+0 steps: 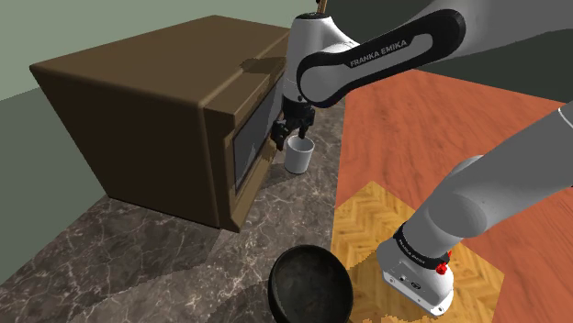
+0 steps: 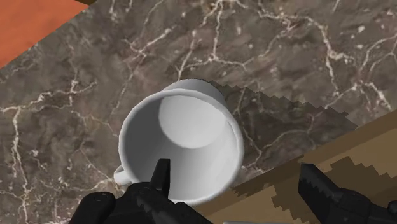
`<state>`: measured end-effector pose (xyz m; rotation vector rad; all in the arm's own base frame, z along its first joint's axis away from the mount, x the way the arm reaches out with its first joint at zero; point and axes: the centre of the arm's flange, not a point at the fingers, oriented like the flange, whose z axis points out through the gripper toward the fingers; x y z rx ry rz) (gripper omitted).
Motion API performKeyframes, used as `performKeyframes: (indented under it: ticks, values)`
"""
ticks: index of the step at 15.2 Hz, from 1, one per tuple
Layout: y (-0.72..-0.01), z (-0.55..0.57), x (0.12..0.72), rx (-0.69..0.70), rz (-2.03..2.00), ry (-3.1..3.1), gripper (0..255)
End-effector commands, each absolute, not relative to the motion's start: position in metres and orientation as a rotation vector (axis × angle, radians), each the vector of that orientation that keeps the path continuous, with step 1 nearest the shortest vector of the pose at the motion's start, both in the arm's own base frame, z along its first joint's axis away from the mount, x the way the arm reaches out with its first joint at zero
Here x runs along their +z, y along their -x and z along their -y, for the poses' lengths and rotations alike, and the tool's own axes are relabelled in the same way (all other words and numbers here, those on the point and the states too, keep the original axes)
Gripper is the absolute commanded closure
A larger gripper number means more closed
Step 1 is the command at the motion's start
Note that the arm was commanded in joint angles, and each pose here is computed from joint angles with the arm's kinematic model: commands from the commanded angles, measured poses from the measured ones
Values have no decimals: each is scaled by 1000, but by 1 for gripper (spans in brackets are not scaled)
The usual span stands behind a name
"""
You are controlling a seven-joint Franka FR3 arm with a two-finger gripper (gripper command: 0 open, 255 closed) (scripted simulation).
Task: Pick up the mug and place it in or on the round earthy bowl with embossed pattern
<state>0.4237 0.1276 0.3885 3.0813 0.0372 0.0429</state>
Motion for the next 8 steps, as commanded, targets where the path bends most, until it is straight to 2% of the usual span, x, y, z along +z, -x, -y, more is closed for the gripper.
performKeyframes:
  ticks: [1, 8]
  values:
    - [-421, -129, 367, -20, -46, -3074, 0]
    - [-421, -128, 348, -20, -46, -3074, 0]
